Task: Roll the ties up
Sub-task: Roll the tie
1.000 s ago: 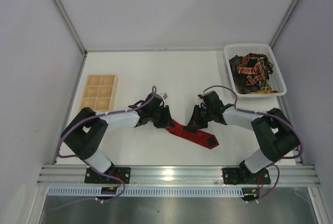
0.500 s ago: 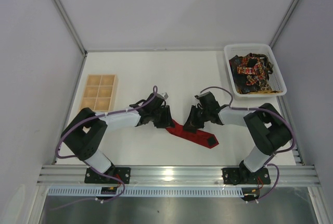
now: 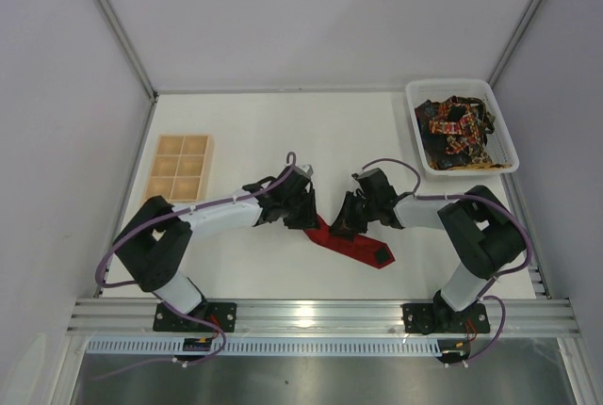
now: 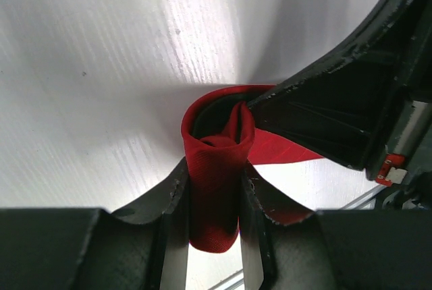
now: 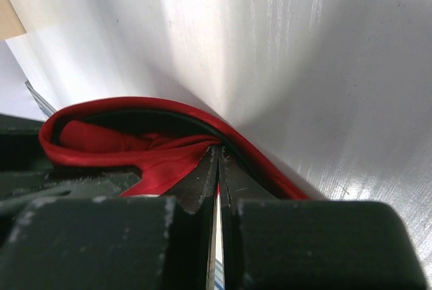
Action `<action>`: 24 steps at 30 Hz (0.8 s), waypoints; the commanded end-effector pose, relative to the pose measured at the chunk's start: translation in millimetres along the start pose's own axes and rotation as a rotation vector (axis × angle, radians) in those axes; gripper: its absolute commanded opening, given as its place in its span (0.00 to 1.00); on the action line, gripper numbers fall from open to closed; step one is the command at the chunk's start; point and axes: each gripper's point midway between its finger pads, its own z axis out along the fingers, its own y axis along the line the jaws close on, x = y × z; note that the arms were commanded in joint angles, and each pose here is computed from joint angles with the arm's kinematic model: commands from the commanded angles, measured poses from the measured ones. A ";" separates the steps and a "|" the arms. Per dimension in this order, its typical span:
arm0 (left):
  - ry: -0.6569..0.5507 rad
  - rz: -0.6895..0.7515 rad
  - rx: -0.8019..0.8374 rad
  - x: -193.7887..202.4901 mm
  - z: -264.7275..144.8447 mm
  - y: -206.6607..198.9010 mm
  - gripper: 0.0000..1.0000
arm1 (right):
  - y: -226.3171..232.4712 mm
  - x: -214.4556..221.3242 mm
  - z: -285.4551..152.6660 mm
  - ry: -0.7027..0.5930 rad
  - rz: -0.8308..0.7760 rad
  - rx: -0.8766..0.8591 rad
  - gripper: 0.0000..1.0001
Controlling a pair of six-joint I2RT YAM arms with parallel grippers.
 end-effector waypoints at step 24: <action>-0.031 0.203 -0.202 -1.2 2.4 -19.0 0.00 | 10.9 -1.9 -5.4 -0.021 -0.019 -0.015 0.03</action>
